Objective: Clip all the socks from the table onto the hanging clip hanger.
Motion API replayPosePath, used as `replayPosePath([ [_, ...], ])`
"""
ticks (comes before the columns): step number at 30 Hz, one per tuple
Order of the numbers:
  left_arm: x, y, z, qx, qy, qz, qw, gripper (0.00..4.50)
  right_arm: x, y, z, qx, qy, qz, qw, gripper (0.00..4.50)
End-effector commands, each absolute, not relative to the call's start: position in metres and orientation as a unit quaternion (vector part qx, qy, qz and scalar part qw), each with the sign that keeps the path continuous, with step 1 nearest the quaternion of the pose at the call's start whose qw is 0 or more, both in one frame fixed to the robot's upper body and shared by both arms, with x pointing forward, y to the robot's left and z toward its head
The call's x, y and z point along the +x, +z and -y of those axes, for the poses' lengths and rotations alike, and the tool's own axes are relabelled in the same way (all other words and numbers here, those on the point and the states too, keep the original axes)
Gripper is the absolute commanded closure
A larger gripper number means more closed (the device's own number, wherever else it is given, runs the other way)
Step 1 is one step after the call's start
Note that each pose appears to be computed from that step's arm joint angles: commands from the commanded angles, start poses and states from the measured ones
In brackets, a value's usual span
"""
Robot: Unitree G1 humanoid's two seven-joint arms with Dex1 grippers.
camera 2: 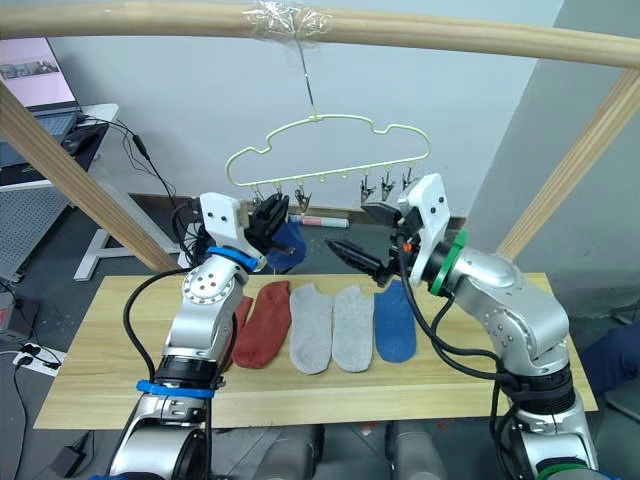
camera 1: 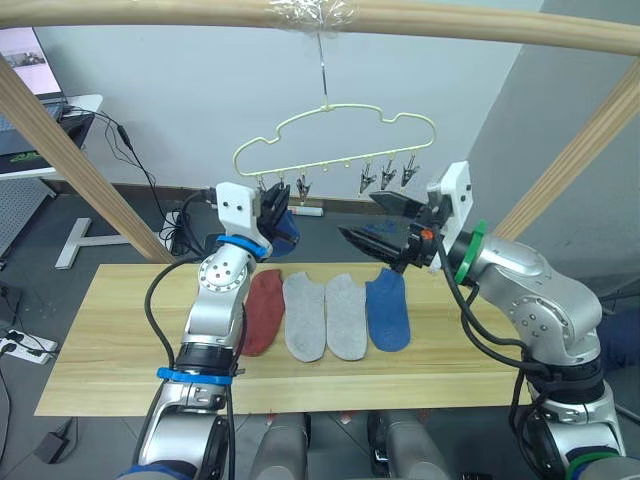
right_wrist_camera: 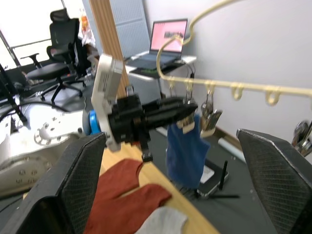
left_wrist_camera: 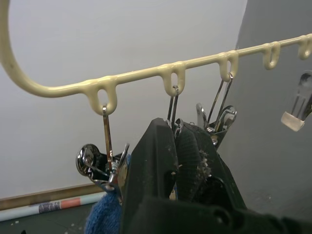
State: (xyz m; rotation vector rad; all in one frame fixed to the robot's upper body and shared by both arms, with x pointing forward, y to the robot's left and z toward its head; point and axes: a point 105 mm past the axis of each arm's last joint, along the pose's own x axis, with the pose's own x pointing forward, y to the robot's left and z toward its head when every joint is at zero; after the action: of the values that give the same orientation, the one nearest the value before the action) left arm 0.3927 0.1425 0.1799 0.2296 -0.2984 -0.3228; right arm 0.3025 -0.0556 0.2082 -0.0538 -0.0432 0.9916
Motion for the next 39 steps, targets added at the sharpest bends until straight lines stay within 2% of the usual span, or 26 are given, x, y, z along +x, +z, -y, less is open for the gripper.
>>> replayPosePath([
  [1, 0.387, 0.196, -0.146, 0.104, -0.165, 0.166, 0.967, 4.44, 0.316, 0.175, 0.062, -0.045, 0.437, -0.018, 0.898, 0.0],
  [5, 0.384, 0.194, -0.147, 0.096, -0.182, 0.153, 0.966, 4.44, 0.337, 0.106, 0.081, -0.108, 0.387, -0.1, 0.91, 0.0],
  [10, 0.382, 0.191, -0.147, 0.1, -0.188, 0.144, 0.966, 4.44, 0.355, 0.051, 0.095, -0.131, 0.34, -0.169, 0.916, 0.0],
  [14, 0.381, 0.191, -0.147, 0.098, -0.183, 0.144, 0.968, 4.44, 0.362, 0.025, 0.096, -0.128, 0.31, -0.205, 0.919, 0.0],
  [18, 0.379, 0.189, -0.147, 0.098, -0.182, 0.142, 0.968, 4.44, 0.36, 0.006, 0.093, -0.113, 0.301, -0.235, 0.917, 0.0],
  [20, 0.379, 0.188, -0.148, 0.098, -0.181, 0.14, 0.968, 4.44, 0.359, -0.009, 0.098, -0.143, 0.292, -0.25, 0.912, 0.0],
  [23, 0.378, 0.187, -0.148, 0.097, -0.18, 0.14, 0.969, 4.44, 0.354, -0.025, 0.104, -0.175, 0.293, -0.264, 0.902, 0.59],
  [28, 0.377, 0.186, -0.149, 0.097, -0.177, 0.138, 0.97, 4.44, 0.344, -0.034, 0.116, -0.175, 0.299, -0.273, 0.897, 2.3],
  [29, 0.377, 0.186, -0.149, 0.096, -0.177, 0.138, 0.97, 4.44, 0.343, -0.035, 0.118, -0.172, 0.299, -0.275, 0.898, 2.77],
  [34, 0.377, 0.184, -0.149, 0.076, -0.179, 0.129, 0.972, 4.44, 0.341, -0.025, 0.129, -0.178, 0.306, -0.256, 0.9, 4.47],
  [39, 0.381, 0.183, -0.156, 0.026, -0.189, 0.104, 0.976, 4.44, 0.339, 0.02, 0.124, -0.259, 0.352, -0.134, 0.89, 4.47],
])
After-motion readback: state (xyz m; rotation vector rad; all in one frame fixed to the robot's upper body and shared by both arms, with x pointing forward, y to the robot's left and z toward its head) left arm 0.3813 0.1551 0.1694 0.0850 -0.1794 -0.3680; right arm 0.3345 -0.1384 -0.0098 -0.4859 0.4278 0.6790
